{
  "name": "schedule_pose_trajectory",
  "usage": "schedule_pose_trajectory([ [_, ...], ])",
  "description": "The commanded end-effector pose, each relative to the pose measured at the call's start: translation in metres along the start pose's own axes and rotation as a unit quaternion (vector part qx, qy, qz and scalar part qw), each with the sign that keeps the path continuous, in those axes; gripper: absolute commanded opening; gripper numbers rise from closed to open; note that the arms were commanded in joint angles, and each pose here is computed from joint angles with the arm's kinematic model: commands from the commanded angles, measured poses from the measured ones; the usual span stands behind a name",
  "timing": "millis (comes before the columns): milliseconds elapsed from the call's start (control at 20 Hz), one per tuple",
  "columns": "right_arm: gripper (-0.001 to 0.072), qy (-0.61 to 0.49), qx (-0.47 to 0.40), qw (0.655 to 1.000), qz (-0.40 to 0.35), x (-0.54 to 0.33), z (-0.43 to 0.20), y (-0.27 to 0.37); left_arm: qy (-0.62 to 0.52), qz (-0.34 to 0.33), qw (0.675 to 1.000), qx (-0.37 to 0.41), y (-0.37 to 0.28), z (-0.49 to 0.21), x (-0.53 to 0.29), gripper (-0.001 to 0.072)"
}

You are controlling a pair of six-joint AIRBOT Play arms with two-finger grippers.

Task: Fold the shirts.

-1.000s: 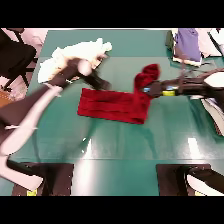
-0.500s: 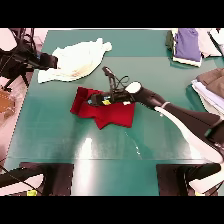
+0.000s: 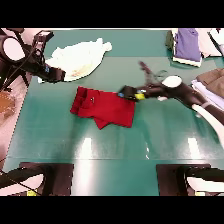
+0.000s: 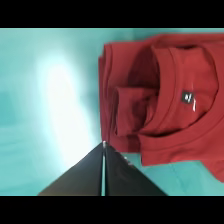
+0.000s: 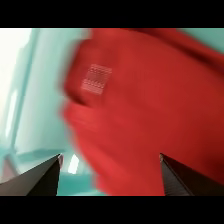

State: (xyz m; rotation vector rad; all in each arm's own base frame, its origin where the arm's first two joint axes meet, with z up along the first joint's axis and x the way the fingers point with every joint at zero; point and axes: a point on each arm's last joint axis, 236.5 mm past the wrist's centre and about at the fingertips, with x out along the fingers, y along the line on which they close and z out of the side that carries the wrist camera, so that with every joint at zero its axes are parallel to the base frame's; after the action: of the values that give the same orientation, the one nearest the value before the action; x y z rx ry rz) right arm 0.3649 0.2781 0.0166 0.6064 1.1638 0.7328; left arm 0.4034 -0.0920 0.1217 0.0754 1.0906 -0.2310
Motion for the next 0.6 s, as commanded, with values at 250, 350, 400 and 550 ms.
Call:
schedule_pose_trajectory([
  [250, 0.0717, 0.004, 0.120, 0.991, -0.064, 0.006, -0.058, -0.099, 0.007, -0.023, 1.000, -0.002, -0.010, -0.006, 0.006, 0.0023],
  [350, 0.0717, 0.030, 0.111, 0.992, -0.051, 0.036, -0.055, -0.087, 0.010, -0.023, 1.000, -0.001, -0.010, -0.007, 0.006, 0.0023],
  [400, 0.0717, 0.038, 0.108, 0.993, -0.041, 0.052, -0.052, -0.078, 0.010, -0.023, 1.000, -0.001, -0.010, -0.007, 0.006, 0.0023],
  [550, 0.0606, 0.044, 0.095, 0.995, 0.002, 0.094, -0.030, -0.038, 0.018, -0.023, 1.000, 0.001, -0.010, -0.010, 0.006, 0.0023],
])
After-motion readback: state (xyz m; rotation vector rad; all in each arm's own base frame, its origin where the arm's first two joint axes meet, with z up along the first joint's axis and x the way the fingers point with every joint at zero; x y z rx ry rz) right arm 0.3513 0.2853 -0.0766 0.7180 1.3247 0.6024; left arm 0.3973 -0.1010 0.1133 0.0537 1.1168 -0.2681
